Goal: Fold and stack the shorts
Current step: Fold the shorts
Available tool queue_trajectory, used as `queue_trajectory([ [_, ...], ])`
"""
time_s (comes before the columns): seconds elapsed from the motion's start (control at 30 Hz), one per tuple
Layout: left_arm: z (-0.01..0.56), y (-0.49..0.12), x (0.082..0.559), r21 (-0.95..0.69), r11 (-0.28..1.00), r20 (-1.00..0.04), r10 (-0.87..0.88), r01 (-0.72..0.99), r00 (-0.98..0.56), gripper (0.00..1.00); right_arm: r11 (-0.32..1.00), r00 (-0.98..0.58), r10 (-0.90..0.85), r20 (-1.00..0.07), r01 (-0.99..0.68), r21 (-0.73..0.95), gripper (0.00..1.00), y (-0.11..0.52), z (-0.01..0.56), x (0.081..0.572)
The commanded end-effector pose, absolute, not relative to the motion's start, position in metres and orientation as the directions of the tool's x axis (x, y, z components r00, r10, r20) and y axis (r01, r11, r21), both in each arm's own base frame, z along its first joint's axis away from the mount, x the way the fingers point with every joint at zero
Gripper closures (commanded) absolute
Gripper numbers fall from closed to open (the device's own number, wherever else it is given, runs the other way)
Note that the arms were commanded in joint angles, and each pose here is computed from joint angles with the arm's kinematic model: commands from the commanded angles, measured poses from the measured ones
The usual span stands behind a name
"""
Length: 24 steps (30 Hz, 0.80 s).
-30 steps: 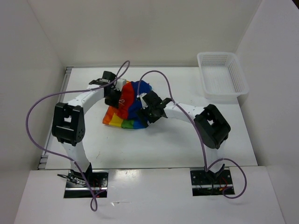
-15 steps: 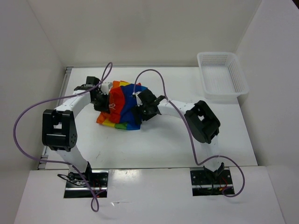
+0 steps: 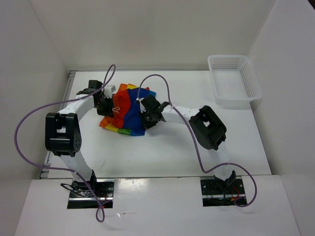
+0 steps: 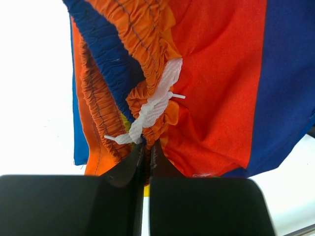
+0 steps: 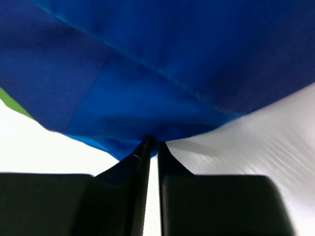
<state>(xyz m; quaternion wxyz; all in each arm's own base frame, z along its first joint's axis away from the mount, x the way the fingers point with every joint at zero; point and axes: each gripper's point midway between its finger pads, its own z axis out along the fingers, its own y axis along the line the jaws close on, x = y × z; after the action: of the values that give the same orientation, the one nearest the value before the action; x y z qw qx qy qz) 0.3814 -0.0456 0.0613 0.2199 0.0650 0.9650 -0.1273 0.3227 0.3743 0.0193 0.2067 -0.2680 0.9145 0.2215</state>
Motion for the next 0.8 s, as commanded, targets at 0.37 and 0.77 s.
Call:
queue_trajectory([
  [0.37, 0.094, -0.01, 0.386, -0.239, 0.965, -0.483, -0.023, 0.107, -0.875, 0.94, 0.698, -0.65, -0.559, -0.515, -0.704, 0.132, 1.0, 0.299, 0.024, 0.316],
  [0.77, 0.102, -0.039, 0.356, -0.39, 0.908, -0.433, -0.033, 0.154, -0.901, 0.27, 0.567, -0.509, -0.652, -0.562, -0.819, 0.084, 0.79, 0.274, 0.065, 0.318],
])
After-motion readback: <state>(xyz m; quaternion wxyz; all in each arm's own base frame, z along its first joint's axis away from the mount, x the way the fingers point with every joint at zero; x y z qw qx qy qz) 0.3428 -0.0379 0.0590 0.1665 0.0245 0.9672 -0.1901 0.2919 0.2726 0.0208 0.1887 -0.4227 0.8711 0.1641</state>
